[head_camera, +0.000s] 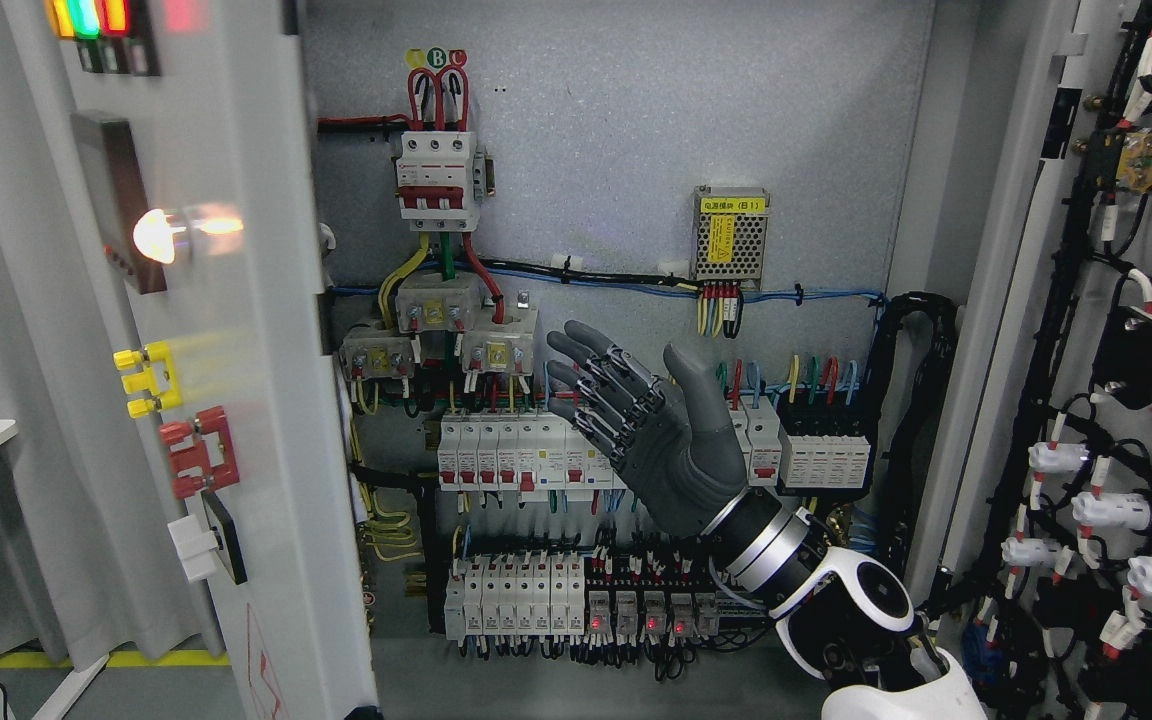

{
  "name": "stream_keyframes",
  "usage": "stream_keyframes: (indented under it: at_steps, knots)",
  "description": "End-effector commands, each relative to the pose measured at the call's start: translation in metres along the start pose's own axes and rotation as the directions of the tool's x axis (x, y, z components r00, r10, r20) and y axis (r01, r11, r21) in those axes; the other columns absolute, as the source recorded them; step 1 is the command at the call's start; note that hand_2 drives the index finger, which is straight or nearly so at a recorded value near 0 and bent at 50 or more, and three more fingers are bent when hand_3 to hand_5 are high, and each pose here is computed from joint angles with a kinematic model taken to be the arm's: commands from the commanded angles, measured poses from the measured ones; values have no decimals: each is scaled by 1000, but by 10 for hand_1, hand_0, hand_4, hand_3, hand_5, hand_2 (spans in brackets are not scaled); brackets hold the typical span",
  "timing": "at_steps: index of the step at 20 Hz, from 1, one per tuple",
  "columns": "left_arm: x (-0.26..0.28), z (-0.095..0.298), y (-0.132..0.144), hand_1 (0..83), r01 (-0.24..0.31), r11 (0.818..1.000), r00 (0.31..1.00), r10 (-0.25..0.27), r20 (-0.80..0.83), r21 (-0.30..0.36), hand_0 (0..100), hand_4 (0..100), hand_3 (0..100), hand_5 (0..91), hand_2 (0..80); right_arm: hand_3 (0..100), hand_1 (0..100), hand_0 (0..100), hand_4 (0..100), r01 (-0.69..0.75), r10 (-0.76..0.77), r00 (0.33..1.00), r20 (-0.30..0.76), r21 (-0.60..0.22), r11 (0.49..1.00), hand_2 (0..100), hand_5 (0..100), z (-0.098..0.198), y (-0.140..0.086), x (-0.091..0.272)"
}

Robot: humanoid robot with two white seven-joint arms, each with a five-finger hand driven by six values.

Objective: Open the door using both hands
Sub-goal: 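Pull the meter-display door open, sweeping the right hand outward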

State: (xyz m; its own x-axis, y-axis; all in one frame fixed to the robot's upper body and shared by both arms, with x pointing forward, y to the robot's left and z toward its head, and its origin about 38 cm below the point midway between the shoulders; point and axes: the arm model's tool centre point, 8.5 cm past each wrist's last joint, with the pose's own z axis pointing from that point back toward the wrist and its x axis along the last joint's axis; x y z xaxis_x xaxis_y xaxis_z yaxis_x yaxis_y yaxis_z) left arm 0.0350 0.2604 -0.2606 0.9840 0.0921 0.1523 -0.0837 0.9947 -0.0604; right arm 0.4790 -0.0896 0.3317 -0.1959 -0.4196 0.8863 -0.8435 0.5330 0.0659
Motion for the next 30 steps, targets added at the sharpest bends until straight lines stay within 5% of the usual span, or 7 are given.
stream_keyframes:
  at_steps: [1, 17, 30]
  knots:
    - [5, 0, 5, 0, 3, 1000, 1000, -3, 14, 7, 288, 34, 27, 0, 28, 0, 0, 218, 0, 16, -10, 999, -48, 129, 992, 0, 0, -14, 50, -25]
    - [6, 0, 3, 0, 4, 1000, 1000, -4, 15, 3, 288, 34, 28, 0, 28, 0, 0, 218, 0, 40, -3, 994, -107, 347, 937, 0, 0, -25, 128, -72]
    - [6, 0, 4, 0, 3, 1000, 1000, -3, 17, 5, 288, 33, 28, 0, 28, 0, 0, 218, 0, 150, -115, 988, -103, 466, 872, 0, 0, -26, 175, -69]
